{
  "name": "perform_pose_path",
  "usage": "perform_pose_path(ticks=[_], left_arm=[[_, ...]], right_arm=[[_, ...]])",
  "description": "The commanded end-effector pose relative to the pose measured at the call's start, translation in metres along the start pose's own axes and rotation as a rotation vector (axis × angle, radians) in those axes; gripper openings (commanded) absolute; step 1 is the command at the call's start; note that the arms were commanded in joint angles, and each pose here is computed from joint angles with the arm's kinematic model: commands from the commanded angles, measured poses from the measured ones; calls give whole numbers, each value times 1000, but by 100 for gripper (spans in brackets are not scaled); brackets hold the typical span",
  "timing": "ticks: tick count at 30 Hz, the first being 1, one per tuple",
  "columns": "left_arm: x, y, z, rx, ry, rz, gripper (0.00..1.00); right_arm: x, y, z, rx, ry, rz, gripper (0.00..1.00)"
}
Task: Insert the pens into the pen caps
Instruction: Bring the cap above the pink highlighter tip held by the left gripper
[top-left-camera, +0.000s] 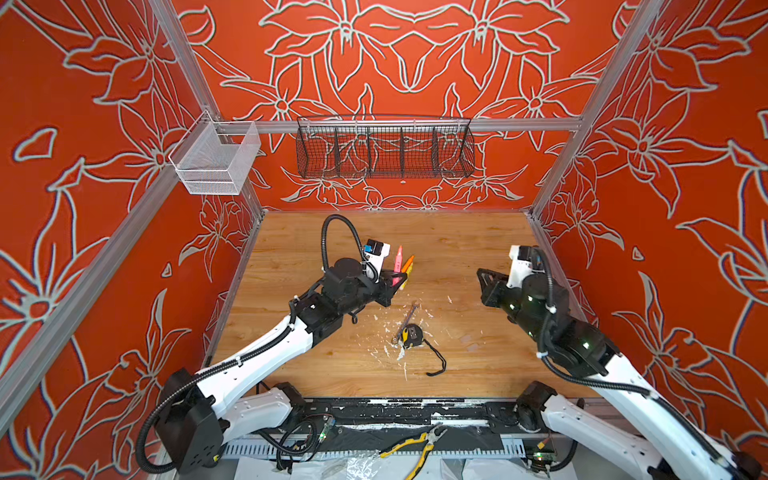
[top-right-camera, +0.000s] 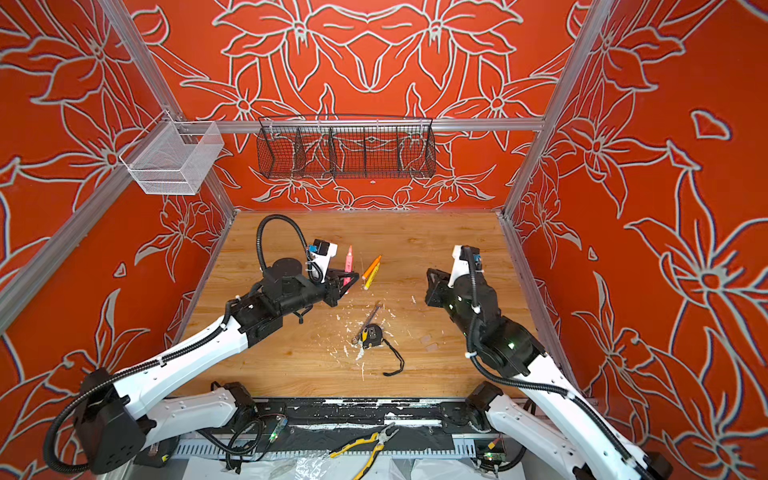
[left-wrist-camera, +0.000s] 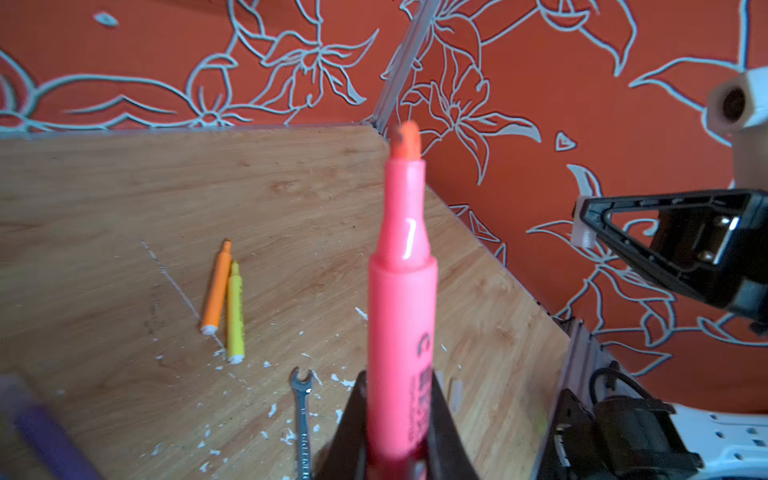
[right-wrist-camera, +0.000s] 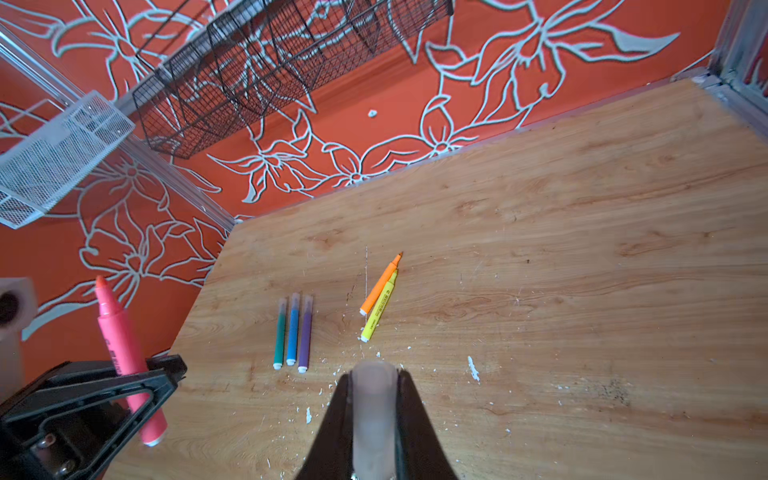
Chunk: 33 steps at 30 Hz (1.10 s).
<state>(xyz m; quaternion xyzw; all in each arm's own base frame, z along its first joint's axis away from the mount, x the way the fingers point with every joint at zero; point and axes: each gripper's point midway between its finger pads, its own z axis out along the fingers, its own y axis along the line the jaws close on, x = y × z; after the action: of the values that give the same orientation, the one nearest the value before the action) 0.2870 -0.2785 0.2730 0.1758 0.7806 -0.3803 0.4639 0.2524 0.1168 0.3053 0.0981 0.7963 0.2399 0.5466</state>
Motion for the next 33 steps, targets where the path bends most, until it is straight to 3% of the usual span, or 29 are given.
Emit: perform_pose_path(ticks=[1, 9, 18, 25, 33], left_arm=[[2, -31, 16, 70, 45, 11, 0], [20, -68, 38, 133, 118, 77, 0], [10, -74, 15, 135, 55, 85, 0], [-3, -74, -19, 126, -17, 104, 0], [-10, -61, -36, 96, -69, 117, 0]], right_arm=[[-17, -10, -12, 4, -133, 67, 4], [-54, 7, -33, -73, -230, 170, 1], [-106, 81, -12, -285, -288, 243, 0], [-76, 94, 38, -299, -202, 217, 0], [-62, 123, 47, -444, -123, 224, 0]])
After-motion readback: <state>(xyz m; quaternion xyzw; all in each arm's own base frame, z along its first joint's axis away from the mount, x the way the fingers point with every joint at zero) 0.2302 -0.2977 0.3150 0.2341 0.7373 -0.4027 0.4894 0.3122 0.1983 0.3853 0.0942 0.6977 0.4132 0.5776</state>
